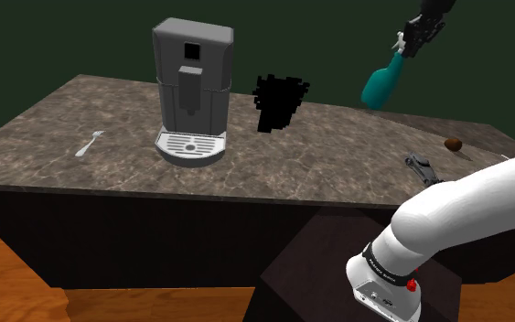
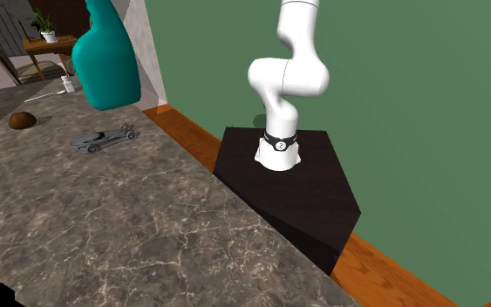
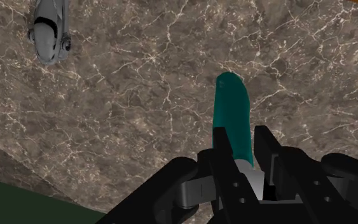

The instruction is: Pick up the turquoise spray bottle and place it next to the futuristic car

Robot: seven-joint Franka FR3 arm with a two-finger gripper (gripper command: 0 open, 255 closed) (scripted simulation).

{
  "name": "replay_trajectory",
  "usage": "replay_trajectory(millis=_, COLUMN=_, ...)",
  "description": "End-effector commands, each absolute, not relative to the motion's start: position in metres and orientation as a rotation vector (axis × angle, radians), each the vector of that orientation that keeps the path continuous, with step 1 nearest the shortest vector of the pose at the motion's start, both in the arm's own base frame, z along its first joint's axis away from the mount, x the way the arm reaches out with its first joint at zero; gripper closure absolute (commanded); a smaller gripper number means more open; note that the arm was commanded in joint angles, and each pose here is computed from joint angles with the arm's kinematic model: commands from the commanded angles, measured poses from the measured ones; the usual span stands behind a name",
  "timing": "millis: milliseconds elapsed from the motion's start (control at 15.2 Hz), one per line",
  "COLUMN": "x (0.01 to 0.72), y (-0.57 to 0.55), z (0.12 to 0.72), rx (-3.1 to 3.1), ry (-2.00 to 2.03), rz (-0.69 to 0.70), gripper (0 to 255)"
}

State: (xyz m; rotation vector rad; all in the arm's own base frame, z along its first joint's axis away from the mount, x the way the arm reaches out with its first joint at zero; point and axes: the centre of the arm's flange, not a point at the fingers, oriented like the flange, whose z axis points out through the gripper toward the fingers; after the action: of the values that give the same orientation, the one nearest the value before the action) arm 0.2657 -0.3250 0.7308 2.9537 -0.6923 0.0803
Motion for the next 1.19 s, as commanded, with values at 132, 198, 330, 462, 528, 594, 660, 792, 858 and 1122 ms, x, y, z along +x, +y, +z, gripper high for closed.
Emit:
replay_trajectory(millis=132, x=0.239, y=-0.369, z=0.729, rx=2.954, ry=-0.689, rz=0.080, gripper=255)
replay_trajectory(millis=198, x=0.232, y=-0.381, z=0.729, rx=2.954, ry=-0.689, rz=0.080, gripper=255)
replay_trajectory(millis=330, x=0.219, y=-0.403, z=0.729, rx=2.954, ry=-0.689, rz=0.080, gripper=255)
replay_trajectory(millis=462, x=0.205, y=-0.426, z=0.729, rx=2.954, ry=-0.689, rz=0.080, gripper=255)
replay_trajectory(millis=528, x=0.199, y=-0.437, z=0.729, rx=2.954, ry=-0.689, rz=0.080, gripper=255)
replay_trajectory(millis=594, x=0.192, y=-0.449, z=0.729, rx=2.954, ry=-0.689, rz=0.080, gripper=255)
replay_trajectory(millis=660, x=0.185, y=-0.460, z=0.729, rx=2.954, ry=-0.689, rz=0.080, gripper=255)
replay_trajectory(millis=792, x=0.172, y=-0.483, z=0.729, rx=2.954, ry=-0.689, rz=0.080, gripper=255)
replay_trajectory(millis=858, x=0.165, y=-0.494, z=0.729, rx=2.954, ry=-0.689, rz=0.080, gripper=255)
replay_trajectory(millis=1122, x=0.138, y=-0.539, z=0.730, rx=2.954, ry=-0.689, rz=0.080, gripper=255)
